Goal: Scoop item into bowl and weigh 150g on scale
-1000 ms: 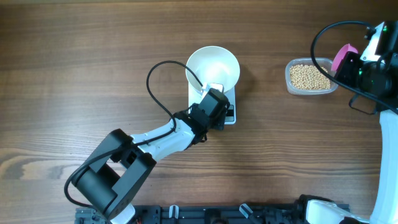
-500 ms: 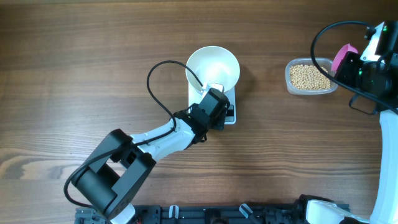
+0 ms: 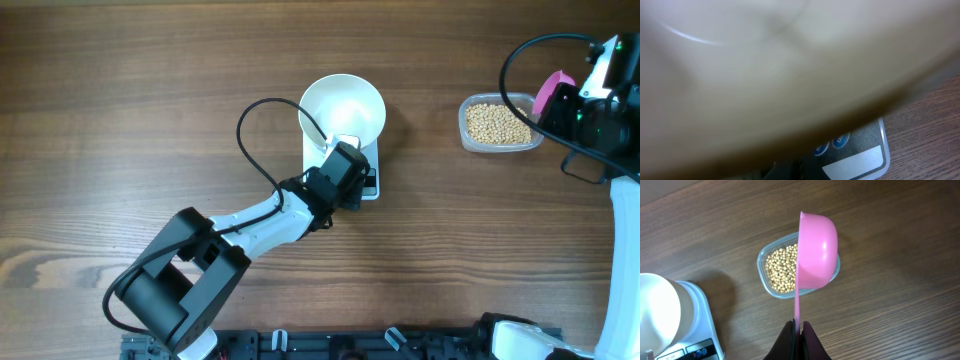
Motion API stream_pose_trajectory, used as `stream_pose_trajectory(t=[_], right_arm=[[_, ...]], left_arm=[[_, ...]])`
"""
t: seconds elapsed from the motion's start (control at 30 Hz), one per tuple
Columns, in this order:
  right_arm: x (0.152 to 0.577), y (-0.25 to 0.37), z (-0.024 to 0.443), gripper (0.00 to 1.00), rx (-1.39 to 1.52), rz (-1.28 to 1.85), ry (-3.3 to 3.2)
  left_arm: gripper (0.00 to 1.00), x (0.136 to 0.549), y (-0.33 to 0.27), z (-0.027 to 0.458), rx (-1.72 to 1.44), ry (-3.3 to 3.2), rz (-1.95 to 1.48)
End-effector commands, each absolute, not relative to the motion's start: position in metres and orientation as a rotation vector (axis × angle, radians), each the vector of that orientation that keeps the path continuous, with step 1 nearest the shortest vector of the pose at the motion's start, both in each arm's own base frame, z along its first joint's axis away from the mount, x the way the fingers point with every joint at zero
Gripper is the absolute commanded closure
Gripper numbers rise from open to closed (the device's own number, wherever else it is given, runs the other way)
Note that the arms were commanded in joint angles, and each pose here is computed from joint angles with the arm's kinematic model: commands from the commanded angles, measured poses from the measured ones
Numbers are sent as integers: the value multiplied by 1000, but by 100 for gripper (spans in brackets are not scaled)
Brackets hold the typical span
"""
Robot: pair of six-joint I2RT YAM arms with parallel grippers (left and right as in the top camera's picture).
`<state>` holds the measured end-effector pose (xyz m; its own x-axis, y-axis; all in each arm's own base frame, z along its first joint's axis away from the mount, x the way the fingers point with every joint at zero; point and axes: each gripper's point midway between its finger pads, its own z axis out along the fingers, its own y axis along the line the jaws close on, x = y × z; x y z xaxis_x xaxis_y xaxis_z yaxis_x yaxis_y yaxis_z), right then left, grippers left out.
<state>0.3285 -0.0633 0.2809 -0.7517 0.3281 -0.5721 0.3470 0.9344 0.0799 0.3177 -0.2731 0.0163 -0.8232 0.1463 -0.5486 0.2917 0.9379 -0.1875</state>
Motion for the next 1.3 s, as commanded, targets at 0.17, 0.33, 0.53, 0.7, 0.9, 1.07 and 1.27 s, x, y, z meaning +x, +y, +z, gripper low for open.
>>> stream_pose_trajectory(t=[0.17, 0.33, 0.53, 0.7, 0.9, 1.07, 1.27], right_arm=[[330, -65, 281, 96, 463, -52, 2485], [329, -65, 281, 96, 464, -52, 2490], [327, -64, 280, 96, 465, -51, 2497], [327, -64, 279, 96, 466, -51, 2500], [321, -63, 276, 96, 469, -51, 2526], [312, -48, 268, 96, 380, 34, 2597], [301, -14, 264, 96, 162, 241, 2664]], left_arm=[[96, 307, -265, -9, 340, 2620, -314], [96, 303, -261, -14, 344, 2641, -297], [96, 299, -258, -27, 350, 2674, -270], [96, 300, -258, -18, 347, 2661, -282], [96, 298, -266, 61, 332, 2541, -431], [96, 274, -257, 141, 211, 2463, -634], [96, 276, -179, 234, -28, 2217, -614]])
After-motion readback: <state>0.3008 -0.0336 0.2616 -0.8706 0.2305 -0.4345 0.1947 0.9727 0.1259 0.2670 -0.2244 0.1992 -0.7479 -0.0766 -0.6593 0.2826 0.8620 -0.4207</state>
